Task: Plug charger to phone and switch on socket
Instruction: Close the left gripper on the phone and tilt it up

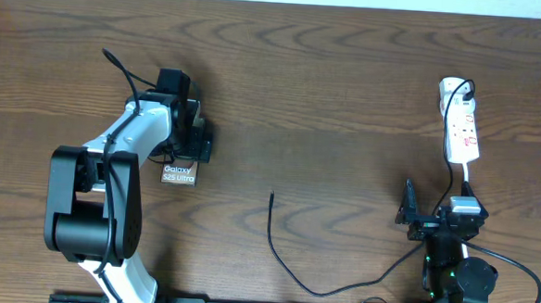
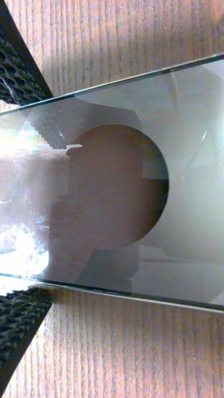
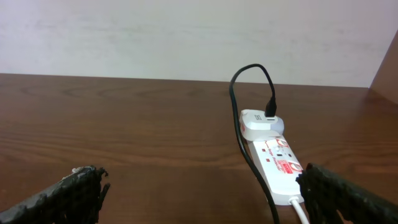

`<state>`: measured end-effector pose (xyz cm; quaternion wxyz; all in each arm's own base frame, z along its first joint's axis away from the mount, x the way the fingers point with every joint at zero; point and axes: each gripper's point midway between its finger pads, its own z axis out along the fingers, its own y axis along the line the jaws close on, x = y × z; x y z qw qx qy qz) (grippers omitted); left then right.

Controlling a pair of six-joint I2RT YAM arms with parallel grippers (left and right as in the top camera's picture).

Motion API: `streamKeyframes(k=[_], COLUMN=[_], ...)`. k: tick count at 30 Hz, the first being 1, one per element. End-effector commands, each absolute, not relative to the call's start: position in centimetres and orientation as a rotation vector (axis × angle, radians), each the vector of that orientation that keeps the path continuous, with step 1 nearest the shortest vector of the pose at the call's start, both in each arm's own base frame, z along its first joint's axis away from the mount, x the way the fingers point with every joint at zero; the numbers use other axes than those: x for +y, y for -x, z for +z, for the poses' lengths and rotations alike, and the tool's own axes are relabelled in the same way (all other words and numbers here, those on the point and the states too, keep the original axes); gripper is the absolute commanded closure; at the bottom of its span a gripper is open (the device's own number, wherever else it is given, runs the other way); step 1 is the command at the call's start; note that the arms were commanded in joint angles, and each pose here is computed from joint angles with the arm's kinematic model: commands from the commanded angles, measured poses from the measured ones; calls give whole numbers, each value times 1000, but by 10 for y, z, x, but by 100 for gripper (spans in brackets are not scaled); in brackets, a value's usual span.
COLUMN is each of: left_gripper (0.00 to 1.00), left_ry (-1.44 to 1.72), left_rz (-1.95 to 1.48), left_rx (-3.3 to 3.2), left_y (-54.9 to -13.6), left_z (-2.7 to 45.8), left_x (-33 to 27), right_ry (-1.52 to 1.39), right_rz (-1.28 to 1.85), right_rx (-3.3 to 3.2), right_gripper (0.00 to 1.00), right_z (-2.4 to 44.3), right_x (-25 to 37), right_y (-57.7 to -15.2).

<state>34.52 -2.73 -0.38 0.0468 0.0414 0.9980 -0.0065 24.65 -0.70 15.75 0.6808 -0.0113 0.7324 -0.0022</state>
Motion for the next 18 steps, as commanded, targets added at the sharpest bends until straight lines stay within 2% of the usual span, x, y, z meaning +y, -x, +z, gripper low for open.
streamKeyframes(k=[1, 5, 15, 18], left_gripper=[12, 17, 21, 25], left_ry=[-153, -153, -152, -152], left_rz=[32, 32, 32, 32], left_rx=[3084, 3080, 3079, 3079], left_y=[-335, -335, -336, -336], left_z=[-16, -16, -16, -16], left_x=[-20, -20, -21, -21], right_ry=[9, 9, 9, 9], right_rz=[0, 0, 0, 0], right_rx=[1649, 1649, 1649, 1649], right_gripper=[1, 1, 1, 1], right_z=[156, 156, 156, 156], right_x=[-8, -8, -8, -8], right_y=[-246, -246, -246, -246])
